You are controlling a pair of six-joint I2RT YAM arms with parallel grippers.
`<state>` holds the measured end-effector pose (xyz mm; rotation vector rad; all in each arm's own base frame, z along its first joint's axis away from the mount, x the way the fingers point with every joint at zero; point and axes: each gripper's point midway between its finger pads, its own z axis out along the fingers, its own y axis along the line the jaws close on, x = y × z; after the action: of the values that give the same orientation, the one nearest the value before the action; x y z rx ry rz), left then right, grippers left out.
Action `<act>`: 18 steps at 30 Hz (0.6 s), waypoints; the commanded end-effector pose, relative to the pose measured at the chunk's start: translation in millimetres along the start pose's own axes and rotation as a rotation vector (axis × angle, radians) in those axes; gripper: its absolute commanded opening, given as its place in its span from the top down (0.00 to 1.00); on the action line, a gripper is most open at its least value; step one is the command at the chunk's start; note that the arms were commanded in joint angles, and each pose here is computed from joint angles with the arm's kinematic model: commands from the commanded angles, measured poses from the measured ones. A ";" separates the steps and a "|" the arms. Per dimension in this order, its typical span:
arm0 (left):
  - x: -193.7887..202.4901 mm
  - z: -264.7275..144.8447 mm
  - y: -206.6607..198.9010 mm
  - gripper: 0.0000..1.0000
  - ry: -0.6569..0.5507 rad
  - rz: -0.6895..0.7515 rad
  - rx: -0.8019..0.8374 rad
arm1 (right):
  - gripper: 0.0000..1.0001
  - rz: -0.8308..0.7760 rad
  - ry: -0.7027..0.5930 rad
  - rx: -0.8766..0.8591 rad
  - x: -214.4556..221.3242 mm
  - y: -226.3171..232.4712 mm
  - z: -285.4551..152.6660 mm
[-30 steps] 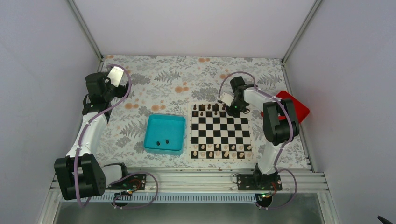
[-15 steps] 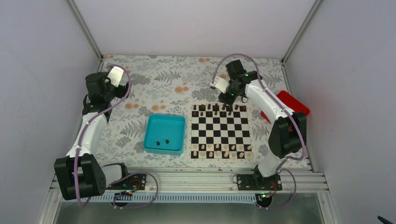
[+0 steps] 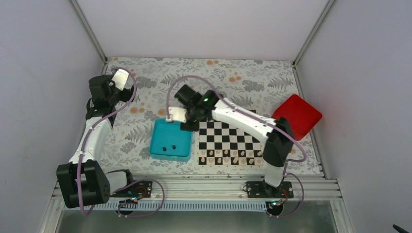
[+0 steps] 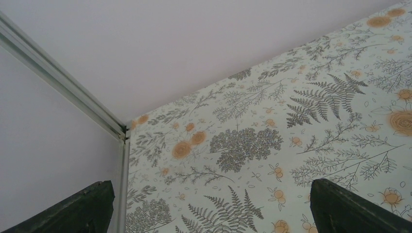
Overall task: Set up the chess pieces on the board
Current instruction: Pick up the chess piece from the storage box.
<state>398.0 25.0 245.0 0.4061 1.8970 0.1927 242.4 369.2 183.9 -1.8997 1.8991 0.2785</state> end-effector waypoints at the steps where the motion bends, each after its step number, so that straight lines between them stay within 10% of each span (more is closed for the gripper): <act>1: -11.4 -4.0 1.3 0.00 -0.039 0.004 0.005 | 0.56 -0.058 0.074 -0.062 -10.1 32.0 48.7; 18: -15.1 -8.5 0.3 0.00 -0.051 0.006 0.011 | 0.56 -0.166 0.163 -0.185 -7.6 83.0 130.9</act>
<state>396.6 22.2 248.3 0.4149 1.8852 0.1811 179.7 423.4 55.9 -2.2549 1.9010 0.2520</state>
